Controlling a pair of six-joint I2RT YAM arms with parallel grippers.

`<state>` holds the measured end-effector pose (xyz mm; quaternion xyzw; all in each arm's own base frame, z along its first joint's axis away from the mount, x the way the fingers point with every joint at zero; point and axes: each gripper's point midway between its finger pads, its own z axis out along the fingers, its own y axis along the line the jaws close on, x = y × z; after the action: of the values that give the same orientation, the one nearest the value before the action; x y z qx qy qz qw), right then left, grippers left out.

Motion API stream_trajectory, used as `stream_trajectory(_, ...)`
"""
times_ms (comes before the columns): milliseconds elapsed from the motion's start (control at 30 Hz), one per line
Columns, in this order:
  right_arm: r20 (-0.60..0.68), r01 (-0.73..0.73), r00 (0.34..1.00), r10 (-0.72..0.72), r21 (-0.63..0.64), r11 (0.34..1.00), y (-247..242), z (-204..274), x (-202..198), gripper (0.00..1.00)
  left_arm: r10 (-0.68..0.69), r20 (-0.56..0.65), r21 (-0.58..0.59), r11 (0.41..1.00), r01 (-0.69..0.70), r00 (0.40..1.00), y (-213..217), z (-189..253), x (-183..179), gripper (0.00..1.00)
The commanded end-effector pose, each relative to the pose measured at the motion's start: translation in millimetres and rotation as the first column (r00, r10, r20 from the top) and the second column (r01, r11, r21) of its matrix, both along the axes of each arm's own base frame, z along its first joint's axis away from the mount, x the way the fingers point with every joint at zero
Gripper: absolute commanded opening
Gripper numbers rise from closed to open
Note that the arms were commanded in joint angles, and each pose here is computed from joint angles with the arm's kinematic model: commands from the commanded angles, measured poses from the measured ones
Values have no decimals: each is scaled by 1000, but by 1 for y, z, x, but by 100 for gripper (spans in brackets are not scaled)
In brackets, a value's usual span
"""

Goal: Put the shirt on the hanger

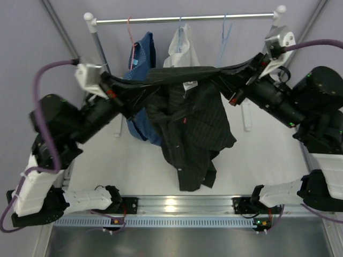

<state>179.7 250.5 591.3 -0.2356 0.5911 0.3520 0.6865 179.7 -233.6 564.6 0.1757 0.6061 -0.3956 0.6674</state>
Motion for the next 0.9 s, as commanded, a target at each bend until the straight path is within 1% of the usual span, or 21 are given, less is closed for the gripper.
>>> stream_trajectory(0,59,-73,996,73,3,997,-18,26,-26,0,-221,361,-82,960,267,906,19,90,-73,0)
stream_trajectory(67,59,-90,994,88,32,995,-30,30,-36,0,-261,357,-80,948,308,897,11,92,-77,0)
stream_trajectory(100,31,-93,995,93,7,996,-22,14,-33,0,-270,331,-77,947,311,904,4,86,-72,0)
stream_trajectory(133,34,-97,995,96,28,995,-33,11,-40,0,-287,289,-75,944,320,913,-5,75,-67,0)
stream_trajectory(167,-32,-96,995,95,-29,995,-16,-27,-31,0,-306,216,-30,947,320,927,-25,44,-54,0)
stream_trajectory(200,-22,-64,998,64,15,998,-30,-25,-32,0,-313,144,-13,948,318,939,-41,21,-42,0)
stream_trajectory(233,-62,-36,997,37,13,999,-31,-42,-27,0,-310,33,47,950,308,950,-63,-28,-24,0)
stream_trajectory(267,-134,40,990,-47,-56,998,-26,-86,-9,0,-289,-41,71,954,291,957,-73,-58,-13,0)
stream_trajectory(300,-162,87,982,-98,-76,993,-31,-104,-3,0,-259,-134,72,960,270,956,-82,-89,-3,0)
stream_trajectory(333,-202,132,969,-144,-71,989,-41,-121,-1,0,-191,-198,92,973,213,961,-86,-120,12,0)
stream_trajectory(367,-256,182,941,-220,-165,969,-39,-174,10,0,-138,-311,166,966,197,940,-92,-190,21,0)
stream_trajectory(400,-272,268,912,-306,-169,949,-57,-190,15,0,-114,-352,129,977,169,929,-96,-210,27,0)
stream_trajectory(433,-323,298,883,-341,-176,938,-60,-214,18,0,-89,-382,126,981,148,920,-95,-233,29,0)
stream_trajectory(467,-356,311,850,-389,-259,914,-62,-264,20,0,-57,-452,172,974,150,890,-93,-288,26,0)
stream_trajectory(500,-410,323,825,-389,-223,920,-68,-277,16,0,-61,-472,128,982,137,880,-95,-297,26,0)
stream_trajectory(533,-435,335,803,-408,-237,912,-72,-296,16,0,-49,-495,132,983,131,868,-94,-314,23,0)
stream_trajectory(567,-460,334,776,-432,-283,899,-75,-329,14,0,-29,-520,150,981,125,853,-91,-344,19,0)
stream_trajectory(600,-491,347,758,-430,-255,903,-80,-336,12,0,-49,-517,117,985,128,855,-95,-345,18,0)
stream_trajectory(667,-516,358,722,-462,-292,887,-90,-361,11,0,-53,-529,135,980,145,847,-99,-360,10,0)
stream_trajectory(733,-530,383,688,-496,-316,868,-100,-371,13,3,-46,-533,156,976,151,845,-101,-369,7,0)
stream_trajectory(867,-519,391,663,-539,-374,841,-107,-379,18,5,-75,-524,127,978,164,848,-103,-362,5,0)
